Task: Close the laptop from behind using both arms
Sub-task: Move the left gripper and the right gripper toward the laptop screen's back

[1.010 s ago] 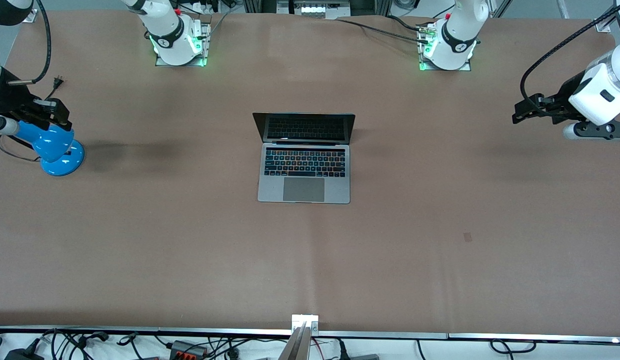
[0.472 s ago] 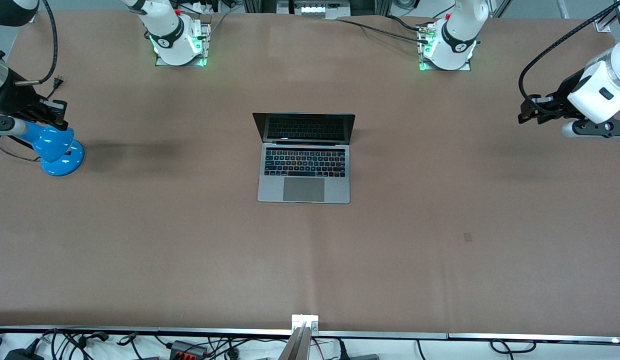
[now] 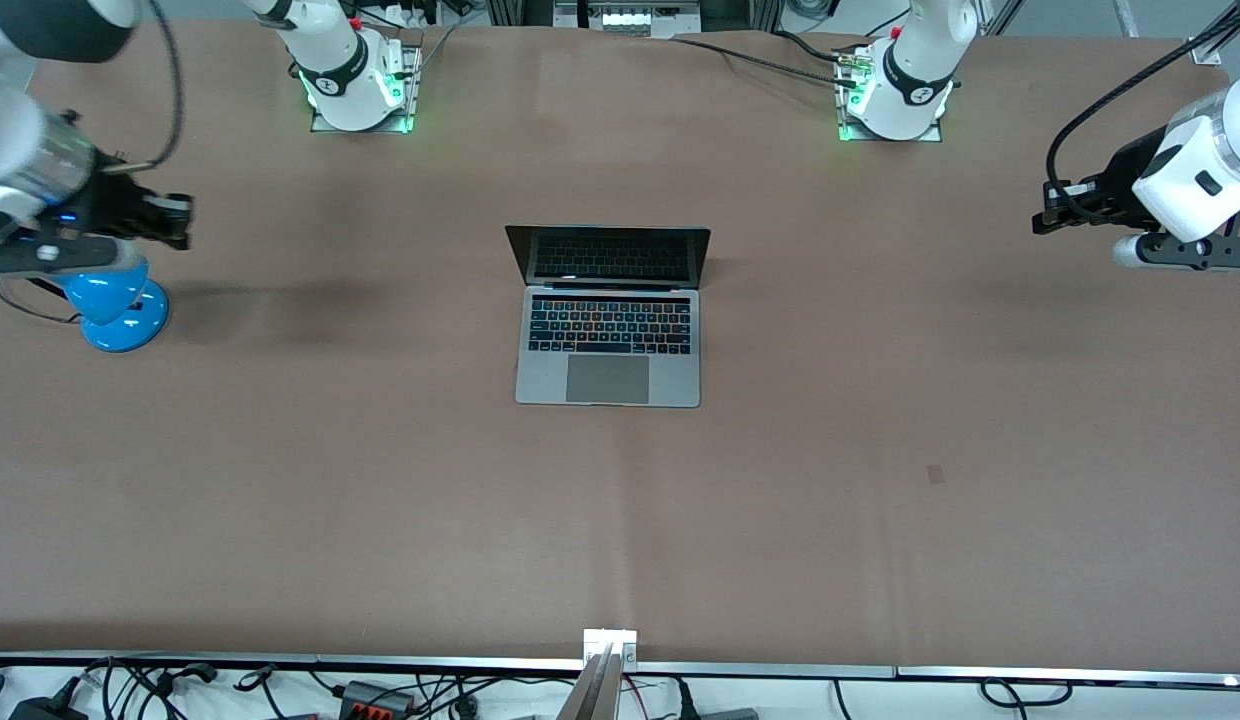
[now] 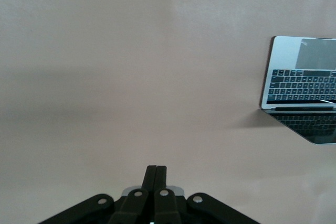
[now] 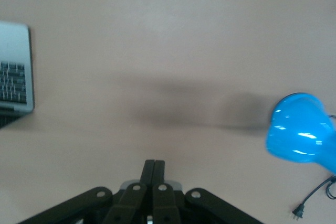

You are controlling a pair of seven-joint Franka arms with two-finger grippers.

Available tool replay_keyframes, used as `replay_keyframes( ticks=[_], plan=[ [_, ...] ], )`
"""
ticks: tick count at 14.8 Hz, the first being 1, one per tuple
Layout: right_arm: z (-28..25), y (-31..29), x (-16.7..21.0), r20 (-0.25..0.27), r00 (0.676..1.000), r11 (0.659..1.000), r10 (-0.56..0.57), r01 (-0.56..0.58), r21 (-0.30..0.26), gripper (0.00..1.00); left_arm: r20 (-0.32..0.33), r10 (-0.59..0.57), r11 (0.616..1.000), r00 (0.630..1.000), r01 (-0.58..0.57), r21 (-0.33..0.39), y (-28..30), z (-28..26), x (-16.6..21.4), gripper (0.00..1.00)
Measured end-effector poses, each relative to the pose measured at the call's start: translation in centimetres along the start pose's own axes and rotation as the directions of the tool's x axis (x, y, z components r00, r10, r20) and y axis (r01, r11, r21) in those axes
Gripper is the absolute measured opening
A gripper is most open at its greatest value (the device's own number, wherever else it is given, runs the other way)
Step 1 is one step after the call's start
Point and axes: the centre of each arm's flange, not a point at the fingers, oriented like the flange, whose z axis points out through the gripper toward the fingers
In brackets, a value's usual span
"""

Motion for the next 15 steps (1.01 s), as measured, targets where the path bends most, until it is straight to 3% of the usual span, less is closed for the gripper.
replay_keyframes(
  ticks=[2,4,9,13,15],
  plan=[
    [1.9,-3.5,0.7,0.051,0.998,0.999,-0.034,0.034,-0.001,0.01,0.014,0.027,0.999,1.0,-0.027,-0.019,1.6,0.5,-0.1,0.0],
    [4.4,-7.5,1.1,0.107,0.994,0.999,-0.037,0.033,0.038,0.01,0.044,0.082,0.996,0.996,-0.08,-0.035,6.1,2.6,-0.4,0.0],
    [9.5,-16.9,-0.2,0.203,0.979,0.989,-0.03,-0.001,0.15,0.01,0.09,0.115,0.99,0.989,-0.106,-0.095,19.1,13.7,-2.5,0.0],
    [12.9,-22.9,-2.3,0.272,0.958,0.967,-0.09,0.018,0.254,0.01,0.107,0.135,0.983,0.985,-0.12,-0.141,22.4,21.8,-3.3,0.0],
    [14.6,-26.4,-3.1,0.279,0.952,0.96,-0.126,0.047,0.276,0.01,0.116,0.152,0.98,0.982,-0.134,-0.146,24.0,25.0,-3.9,0.0]
  ],
)
